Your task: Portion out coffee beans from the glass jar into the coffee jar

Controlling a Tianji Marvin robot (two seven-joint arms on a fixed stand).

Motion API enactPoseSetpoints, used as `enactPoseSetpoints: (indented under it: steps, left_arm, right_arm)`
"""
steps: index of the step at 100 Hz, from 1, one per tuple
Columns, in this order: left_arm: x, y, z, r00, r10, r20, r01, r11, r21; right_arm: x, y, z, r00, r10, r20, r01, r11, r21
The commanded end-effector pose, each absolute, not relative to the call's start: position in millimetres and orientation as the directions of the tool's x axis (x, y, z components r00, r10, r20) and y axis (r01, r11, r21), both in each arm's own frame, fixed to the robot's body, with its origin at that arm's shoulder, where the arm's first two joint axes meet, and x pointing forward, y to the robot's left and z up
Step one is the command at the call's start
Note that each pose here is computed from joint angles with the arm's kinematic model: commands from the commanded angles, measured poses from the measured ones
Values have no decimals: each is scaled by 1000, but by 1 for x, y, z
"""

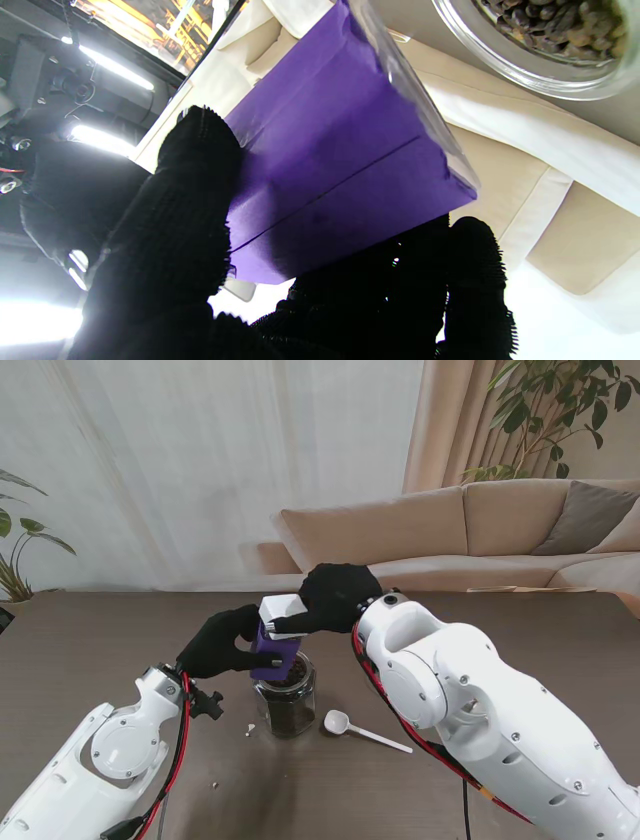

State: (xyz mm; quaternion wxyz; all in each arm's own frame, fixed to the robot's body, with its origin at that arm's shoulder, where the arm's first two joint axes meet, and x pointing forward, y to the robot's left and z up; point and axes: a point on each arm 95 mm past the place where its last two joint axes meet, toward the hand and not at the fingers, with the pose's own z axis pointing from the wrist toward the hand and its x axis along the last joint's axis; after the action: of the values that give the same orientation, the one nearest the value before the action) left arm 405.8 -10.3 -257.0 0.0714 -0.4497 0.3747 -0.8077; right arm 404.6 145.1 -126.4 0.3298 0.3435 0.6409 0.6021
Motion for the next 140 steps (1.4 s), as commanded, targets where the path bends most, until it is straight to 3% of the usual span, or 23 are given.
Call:
enactPoseSetpoints:
  steps: [1,27,77,140]
  left_arm:
    - [404,-13,-254,-592,-447,670,-228,-705,-671]
    - [403,-12,-254,-590,-450,670,-229,-703,-674]
    - [404,-13,-252,-618,-465,634,-237,-659,-714]
    - [403,-15,-250,-626,-455,633,-241,-660,-712]
  right_arm:
    - [398,147,-127,-572,820,-1,69,49,996]
    - [399,141,-125,-570,821,-44,58,94,994]
    - [393,143,-121,-448,893,49,100,-4,995]
    - [392,160,-134,-470,881,-53,117,122,986]
